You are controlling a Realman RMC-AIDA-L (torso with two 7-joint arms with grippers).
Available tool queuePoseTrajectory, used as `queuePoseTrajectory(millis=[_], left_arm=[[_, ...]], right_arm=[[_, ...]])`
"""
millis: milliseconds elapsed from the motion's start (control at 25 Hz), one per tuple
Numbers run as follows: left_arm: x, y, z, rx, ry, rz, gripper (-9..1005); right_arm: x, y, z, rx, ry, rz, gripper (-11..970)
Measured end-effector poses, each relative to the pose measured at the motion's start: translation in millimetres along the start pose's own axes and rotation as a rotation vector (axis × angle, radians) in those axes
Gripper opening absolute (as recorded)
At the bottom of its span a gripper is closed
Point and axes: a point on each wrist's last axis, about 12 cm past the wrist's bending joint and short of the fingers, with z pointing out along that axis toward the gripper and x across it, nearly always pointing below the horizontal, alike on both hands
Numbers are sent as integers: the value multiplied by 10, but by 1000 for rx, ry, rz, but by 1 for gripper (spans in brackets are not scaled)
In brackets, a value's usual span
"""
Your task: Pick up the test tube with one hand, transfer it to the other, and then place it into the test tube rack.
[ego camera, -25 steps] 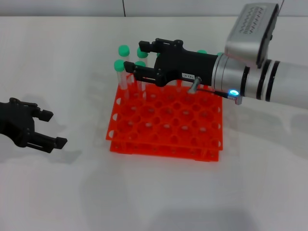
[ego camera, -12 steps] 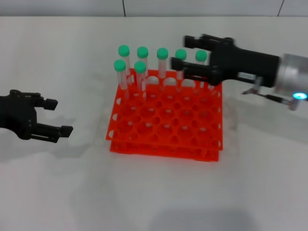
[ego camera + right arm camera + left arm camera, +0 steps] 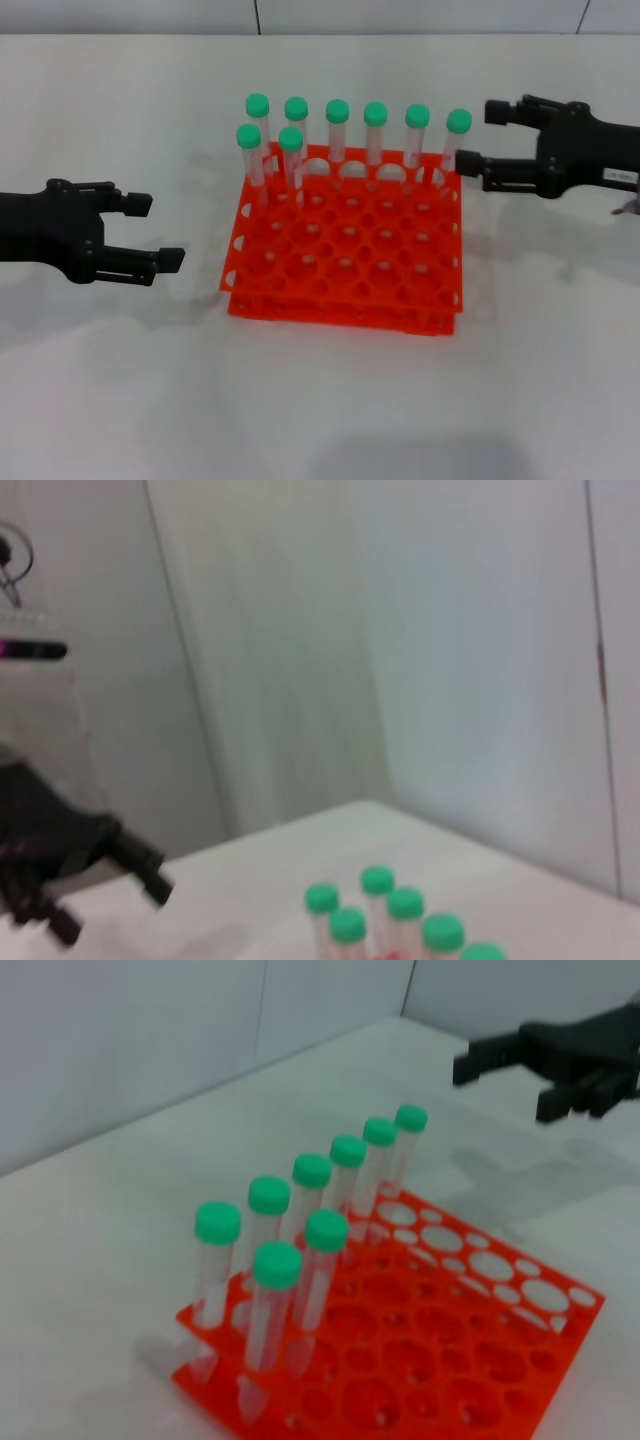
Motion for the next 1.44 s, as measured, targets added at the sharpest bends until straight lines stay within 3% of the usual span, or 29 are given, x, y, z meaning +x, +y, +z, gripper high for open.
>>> queuePoseTrajectory(millis=[400,720,1440], left_arm=[[19,-102,-41,35,-107,6,887],[120,-164,-146,49,-127,16,888],[90,-160,-149,64,-114,44,887]], right_arm=[[-64,68,-246,-117,93,-48,869],[-73,101,-265,-146,102,-58,869],[-105,117,-230,-152,105,-69,870]])
